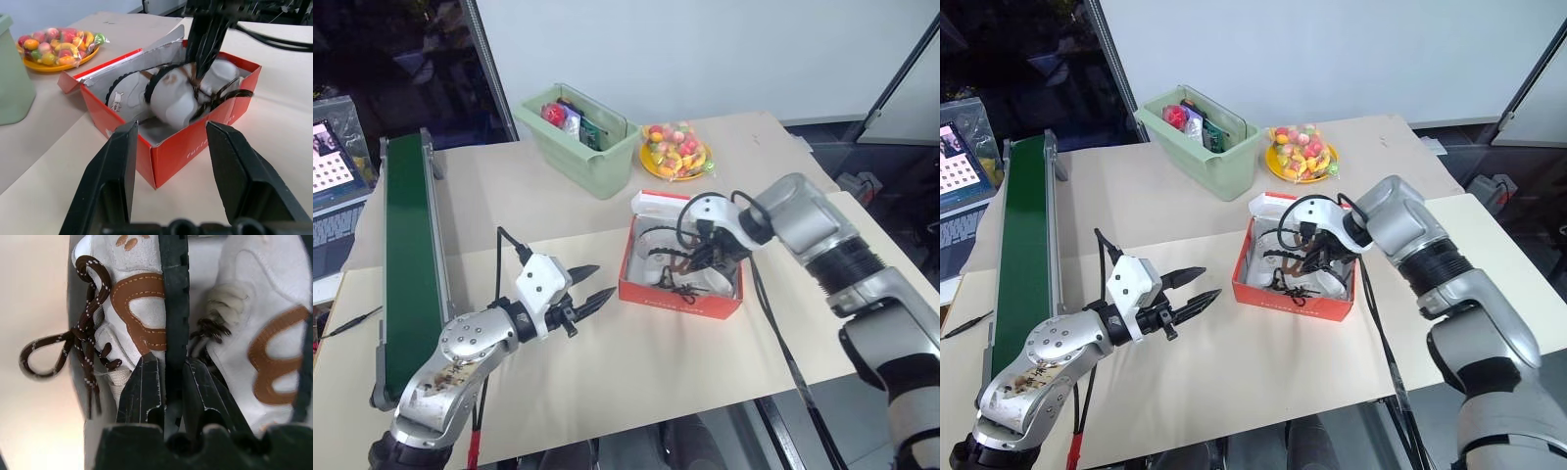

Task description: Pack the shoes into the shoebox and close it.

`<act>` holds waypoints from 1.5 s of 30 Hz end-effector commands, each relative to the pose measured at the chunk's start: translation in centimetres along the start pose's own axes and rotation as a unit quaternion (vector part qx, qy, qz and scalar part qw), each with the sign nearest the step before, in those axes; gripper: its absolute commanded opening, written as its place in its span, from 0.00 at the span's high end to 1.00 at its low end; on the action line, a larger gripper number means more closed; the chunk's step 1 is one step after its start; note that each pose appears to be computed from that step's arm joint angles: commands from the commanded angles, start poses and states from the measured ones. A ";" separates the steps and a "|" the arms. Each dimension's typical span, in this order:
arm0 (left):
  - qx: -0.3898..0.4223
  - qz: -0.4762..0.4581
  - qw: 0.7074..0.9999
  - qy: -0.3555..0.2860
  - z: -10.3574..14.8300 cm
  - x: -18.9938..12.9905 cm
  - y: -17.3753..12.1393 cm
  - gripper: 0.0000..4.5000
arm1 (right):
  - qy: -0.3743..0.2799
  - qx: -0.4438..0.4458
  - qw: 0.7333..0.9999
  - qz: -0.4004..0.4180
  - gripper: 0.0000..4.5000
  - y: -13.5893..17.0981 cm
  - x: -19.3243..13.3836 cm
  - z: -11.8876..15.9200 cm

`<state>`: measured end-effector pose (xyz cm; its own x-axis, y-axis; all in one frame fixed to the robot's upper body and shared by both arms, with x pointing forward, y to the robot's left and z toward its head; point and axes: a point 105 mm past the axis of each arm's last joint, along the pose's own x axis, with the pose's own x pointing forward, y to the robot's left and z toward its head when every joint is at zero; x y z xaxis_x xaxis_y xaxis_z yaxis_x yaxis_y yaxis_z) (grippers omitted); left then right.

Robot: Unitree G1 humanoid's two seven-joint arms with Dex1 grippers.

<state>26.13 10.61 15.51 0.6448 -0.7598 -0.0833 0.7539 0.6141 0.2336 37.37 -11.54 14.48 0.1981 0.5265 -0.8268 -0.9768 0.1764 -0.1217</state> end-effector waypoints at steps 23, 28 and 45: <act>0.021 -0.006 1.000 -0.019 1.4 0.4 0.3 0.46 | -0.145 0.060 0.984 -0.081 0.01 -2.0 -2.2 5.9; 0.021 -0.011 1.000 -0.019 1.2 0.6 0.4 0.46 | -0.278 0.099 0.953 -0.060 0.01 0.7 -10.8 8.1; 0.028 -0.026 0.999 -0.019 1.5 0.7 0.7 0.46 | -0.136 0.145 0.972 -0.126 0.65 7.0 -8.3 -6.3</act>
<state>27.21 10.18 16.04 0.6060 -0.7907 -0.0868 0.7816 0.5717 0.2495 28.77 -20.63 16.89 0.4825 0.6455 -0.5920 -0.8031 0.5958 -0.0050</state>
